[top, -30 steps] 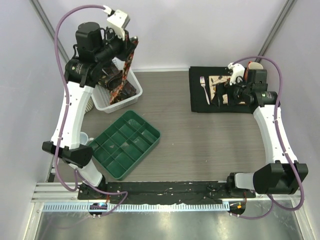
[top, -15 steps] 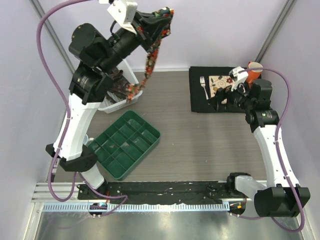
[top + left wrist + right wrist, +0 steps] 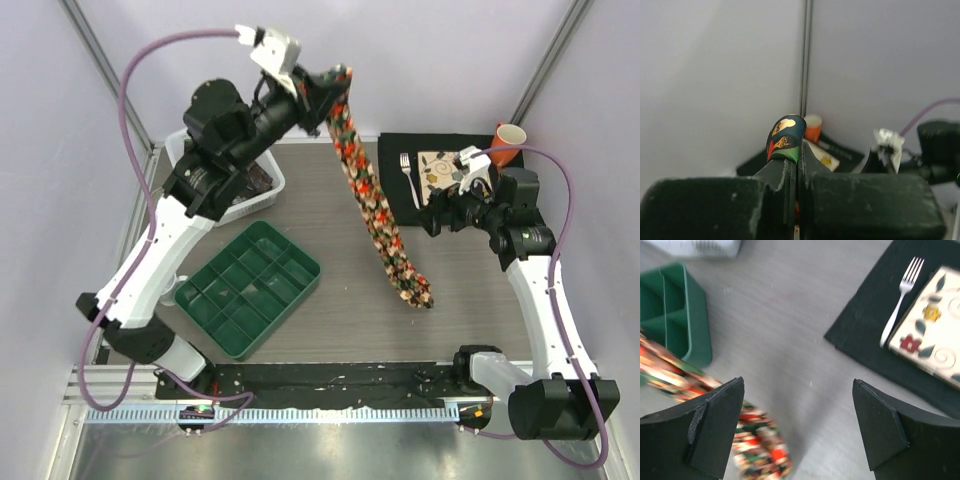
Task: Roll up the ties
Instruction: Place the tie at the center of the board, then flatten out the tie at the center of the board.
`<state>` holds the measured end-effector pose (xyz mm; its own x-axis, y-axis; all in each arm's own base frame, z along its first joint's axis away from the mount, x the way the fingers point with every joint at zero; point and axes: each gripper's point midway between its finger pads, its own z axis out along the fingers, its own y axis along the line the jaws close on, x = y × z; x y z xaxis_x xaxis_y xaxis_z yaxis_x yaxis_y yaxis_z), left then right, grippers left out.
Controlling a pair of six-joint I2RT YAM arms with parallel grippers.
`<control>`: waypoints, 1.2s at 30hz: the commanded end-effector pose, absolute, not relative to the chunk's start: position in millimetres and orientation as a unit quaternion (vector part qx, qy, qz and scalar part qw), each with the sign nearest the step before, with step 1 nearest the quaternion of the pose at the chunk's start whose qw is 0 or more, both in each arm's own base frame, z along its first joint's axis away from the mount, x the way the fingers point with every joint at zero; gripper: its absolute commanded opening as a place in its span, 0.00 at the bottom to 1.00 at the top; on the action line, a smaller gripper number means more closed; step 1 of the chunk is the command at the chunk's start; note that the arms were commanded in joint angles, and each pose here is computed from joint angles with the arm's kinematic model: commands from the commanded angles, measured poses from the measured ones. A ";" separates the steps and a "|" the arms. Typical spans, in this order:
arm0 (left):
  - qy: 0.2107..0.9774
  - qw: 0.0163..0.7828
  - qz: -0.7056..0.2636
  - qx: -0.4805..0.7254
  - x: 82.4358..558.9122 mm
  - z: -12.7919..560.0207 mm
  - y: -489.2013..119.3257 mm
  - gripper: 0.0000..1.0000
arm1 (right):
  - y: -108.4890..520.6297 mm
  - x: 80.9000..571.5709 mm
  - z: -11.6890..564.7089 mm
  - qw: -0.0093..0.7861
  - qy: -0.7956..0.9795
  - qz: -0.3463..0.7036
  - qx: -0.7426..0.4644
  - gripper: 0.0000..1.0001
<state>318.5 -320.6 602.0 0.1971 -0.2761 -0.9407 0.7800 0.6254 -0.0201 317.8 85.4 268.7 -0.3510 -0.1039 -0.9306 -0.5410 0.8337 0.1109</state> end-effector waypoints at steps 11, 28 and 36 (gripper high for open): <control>0.770 0.533 -0.206 0.284 335.3 299.8 -249.4 0.00 | 49.4 229.4 120.6 0.164 0.926 0.175 -0.292 0.83; 0.796 0.491 -0.218 0.280 347.5 282.8 -245.9 0.00 | 95.2 234.0 34.1 0.084 0.933 0.073 -0.343 0.69; 0.800 0.481 -0.233 0.274 343.6 284.0 -242.7 0.00 | 83.9 225.4 0.1 0.016 0.928 0.003 -0.373 0.23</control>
<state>344.2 -239.6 259.9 -0.4131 0.2503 -0.8756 0.6444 0.7598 -0.0868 219.6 97.2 13.8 -0.7259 -0.6824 -0.0856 -0.6878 0.7212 0.0831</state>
